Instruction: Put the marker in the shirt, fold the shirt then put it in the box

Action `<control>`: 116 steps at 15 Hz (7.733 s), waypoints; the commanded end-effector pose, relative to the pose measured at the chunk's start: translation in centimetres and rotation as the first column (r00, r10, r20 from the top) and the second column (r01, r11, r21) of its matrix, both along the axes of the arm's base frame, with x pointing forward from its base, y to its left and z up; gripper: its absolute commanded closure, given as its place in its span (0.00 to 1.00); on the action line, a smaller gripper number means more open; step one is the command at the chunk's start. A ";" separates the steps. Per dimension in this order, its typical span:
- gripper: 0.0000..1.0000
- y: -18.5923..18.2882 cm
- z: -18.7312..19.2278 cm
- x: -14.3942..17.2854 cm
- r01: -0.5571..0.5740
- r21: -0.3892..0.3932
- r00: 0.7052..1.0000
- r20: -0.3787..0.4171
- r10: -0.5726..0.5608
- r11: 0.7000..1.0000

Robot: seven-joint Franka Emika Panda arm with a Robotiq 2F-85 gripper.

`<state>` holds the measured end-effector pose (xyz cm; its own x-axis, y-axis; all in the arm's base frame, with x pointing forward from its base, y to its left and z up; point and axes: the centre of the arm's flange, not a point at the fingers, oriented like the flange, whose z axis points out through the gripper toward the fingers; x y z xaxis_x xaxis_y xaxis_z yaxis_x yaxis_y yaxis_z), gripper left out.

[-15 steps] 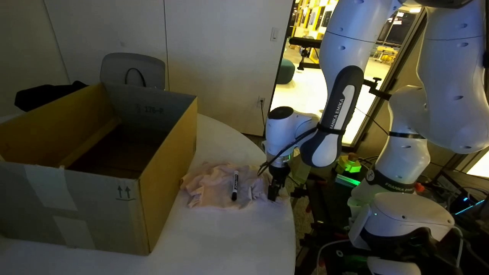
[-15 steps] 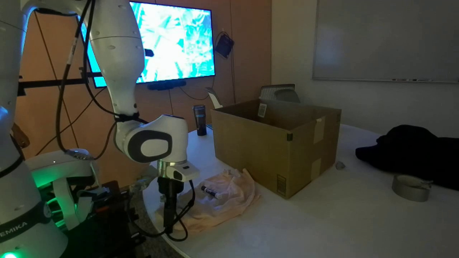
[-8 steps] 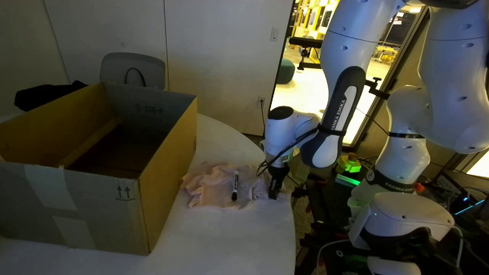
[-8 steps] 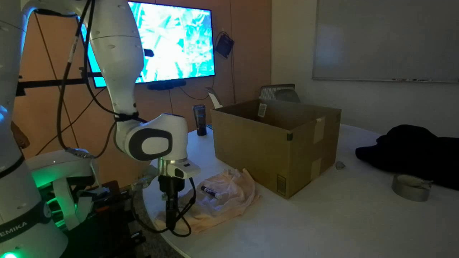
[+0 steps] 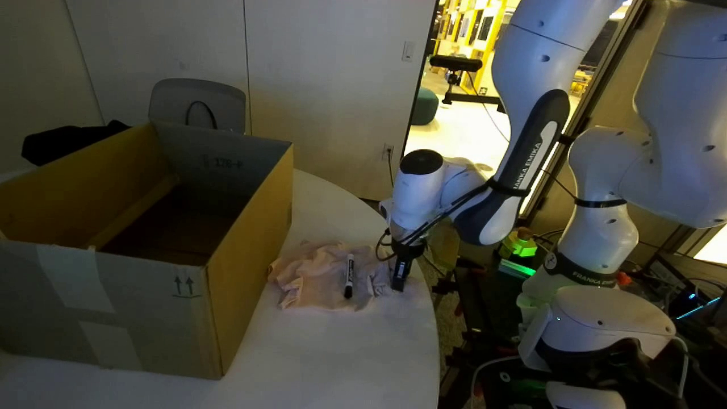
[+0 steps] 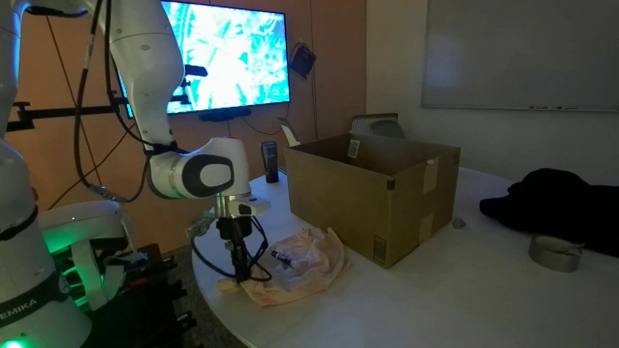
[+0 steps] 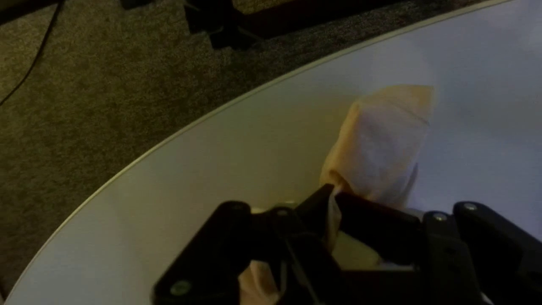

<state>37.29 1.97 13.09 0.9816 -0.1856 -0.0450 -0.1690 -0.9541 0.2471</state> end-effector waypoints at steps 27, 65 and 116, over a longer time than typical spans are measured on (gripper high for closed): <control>0.40 12.9 5.9 15.2 0.131 -0.119 0.958 0.271 -0.095 0.984; 0.00 4.4 6.1 8.7 0.322 -0.002 0.881 0.367 -0.299 0.947; 0.91 3.9 27.2 16.1 -0.021 0.015 0.951 0.308 0.015 1.000</control>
<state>53.14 6.49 34.43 0.9626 -0.1755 0.2064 -0.2088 -0.9660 0.1524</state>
